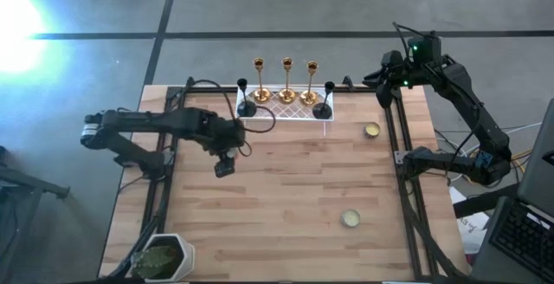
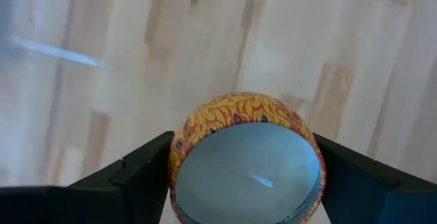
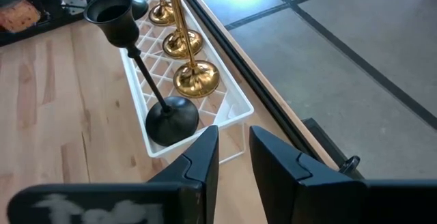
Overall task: Pick & Place candle stick holders
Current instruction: Put the white scented candle on the shelf
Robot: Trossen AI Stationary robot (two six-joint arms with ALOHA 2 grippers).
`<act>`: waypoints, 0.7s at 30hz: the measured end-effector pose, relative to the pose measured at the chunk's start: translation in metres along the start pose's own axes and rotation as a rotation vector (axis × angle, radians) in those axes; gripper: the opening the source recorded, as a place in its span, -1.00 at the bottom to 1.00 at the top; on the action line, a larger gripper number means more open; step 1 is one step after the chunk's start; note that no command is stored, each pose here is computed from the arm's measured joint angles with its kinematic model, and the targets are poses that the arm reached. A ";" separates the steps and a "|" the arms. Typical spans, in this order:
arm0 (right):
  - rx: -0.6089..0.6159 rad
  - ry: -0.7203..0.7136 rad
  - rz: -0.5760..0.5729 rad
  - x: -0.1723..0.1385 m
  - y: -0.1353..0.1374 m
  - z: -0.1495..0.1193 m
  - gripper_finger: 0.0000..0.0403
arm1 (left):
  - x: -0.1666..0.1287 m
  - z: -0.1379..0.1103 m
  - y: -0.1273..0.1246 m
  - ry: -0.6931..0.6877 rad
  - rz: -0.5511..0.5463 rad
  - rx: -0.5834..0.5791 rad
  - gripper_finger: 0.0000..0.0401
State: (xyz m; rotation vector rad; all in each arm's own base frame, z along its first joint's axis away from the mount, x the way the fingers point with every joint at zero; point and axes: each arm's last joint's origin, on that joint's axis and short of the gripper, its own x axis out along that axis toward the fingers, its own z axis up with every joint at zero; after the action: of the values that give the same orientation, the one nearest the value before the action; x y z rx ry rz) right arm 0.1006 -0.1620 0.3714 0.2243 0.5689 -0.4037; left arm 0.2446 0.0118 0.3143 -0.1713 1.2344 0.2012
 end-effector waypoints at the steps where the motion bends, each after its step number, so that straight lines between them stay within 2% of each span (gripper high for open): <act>1: 0.000 0.000 0.000 0.000 0.000 0.000 -0.59 | 0.000 0.006 -0.001 -0.007 0.010 0.018 0.50; 11: 0.000 0.000 0.000 0.000 0.000 0.000 -0.55 | -0.013 0.062 -0.011 -0.083 0.020 0.189 0.50; 16: 0.000 0.000 0.000 0.000 0.000 0.000 -0.59 | -0.019 0.075 -0.008 -0.097 0.034 0.227 0.50; 21: 0.000 0.000 0.000 0.000 0.000 0.000 -0.64 | -0.021 0.077 -0.007 -0.099 0.034 0.248 0.50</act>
State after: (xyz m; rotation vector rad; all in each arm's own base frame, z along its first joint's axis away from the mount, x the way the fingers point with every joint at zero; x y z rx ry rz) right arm 0.1006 -0.1620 0.3714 0.2243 0.5687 -0.4034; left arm 0.3098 0.0221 0.3591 0.0739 1.1538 0.0837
